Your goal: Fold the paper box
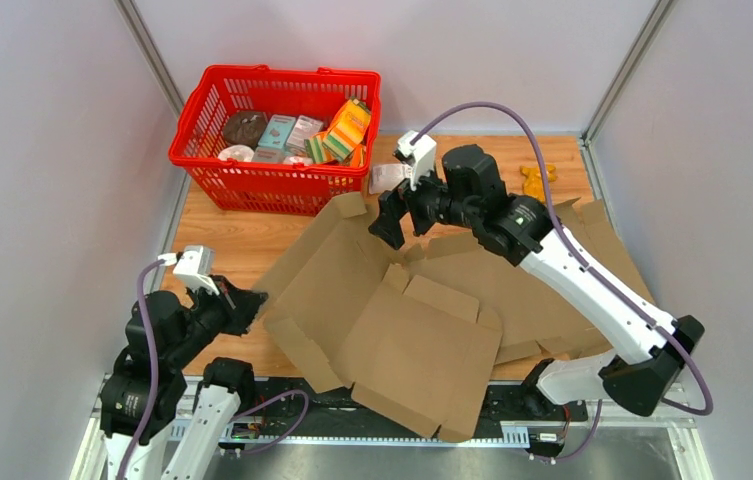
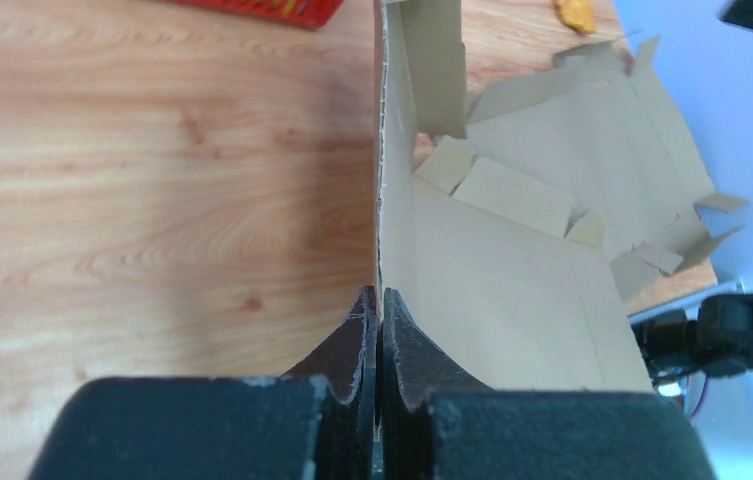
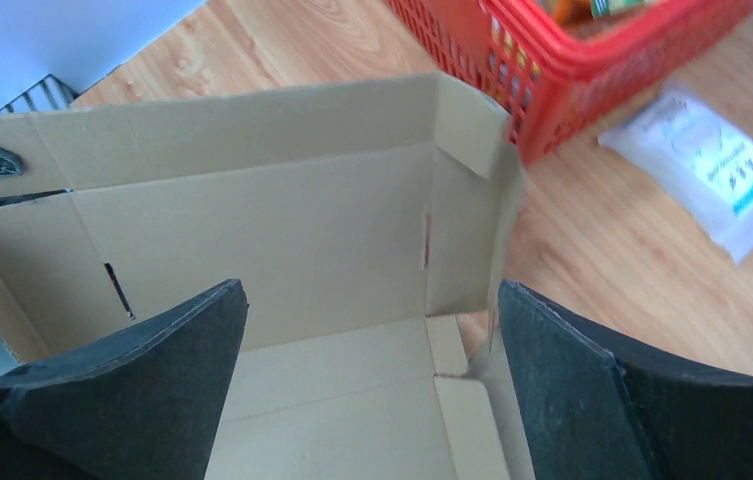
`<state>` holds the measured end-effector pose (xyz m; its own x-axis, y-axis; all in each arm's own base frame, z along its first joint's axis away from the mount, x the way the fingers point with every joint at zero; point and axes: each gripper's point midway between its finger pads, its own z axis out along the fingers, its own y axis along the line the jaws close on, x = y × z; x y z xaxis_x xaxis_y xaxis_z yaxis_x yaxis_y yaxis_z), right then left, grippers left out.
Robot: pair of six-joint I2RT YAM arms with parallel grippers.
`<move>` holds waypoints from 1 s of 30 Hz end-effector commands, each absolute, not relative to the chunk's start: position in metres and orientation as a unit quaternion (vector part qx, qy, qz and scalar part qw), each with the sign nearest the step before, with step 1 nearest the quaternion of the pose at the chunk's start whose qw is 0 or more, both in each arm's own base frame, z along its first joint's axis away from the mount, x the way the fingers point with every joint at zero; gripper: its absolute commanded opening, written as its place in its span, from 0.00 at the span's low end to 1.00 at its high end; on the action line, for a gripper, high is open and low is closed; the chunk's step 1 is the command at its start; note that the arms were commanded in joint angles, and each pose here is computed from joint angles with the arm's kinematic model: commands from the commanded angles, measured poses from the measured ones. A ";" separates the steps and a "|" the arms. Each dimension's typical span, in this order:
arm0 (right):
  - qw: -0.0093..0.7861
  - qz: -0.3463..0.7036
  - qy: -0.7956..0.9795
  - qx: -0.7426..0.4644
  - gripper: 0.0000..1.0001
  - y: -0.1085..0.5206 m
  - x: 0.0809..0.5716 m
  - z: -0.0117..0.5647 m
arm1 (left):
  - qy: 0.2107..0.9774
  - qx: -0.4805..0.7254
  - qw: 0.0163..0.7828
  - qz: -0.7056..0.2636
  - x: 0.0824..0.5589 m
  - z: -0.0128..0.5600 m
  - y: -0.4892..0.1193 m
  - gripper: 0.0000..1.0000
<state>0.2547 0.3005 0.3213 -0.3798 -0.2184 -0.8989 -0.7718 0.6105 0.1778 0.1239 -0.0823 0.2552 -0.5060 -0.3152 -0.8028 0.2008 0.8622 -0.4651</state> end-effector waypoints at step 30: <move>0.346 0.391 0.523 -0.674 0.70 0.410 0.208 0.317 | 0.724 0.264 0.528 -0.358 0.136 0.335 -0.149 0.00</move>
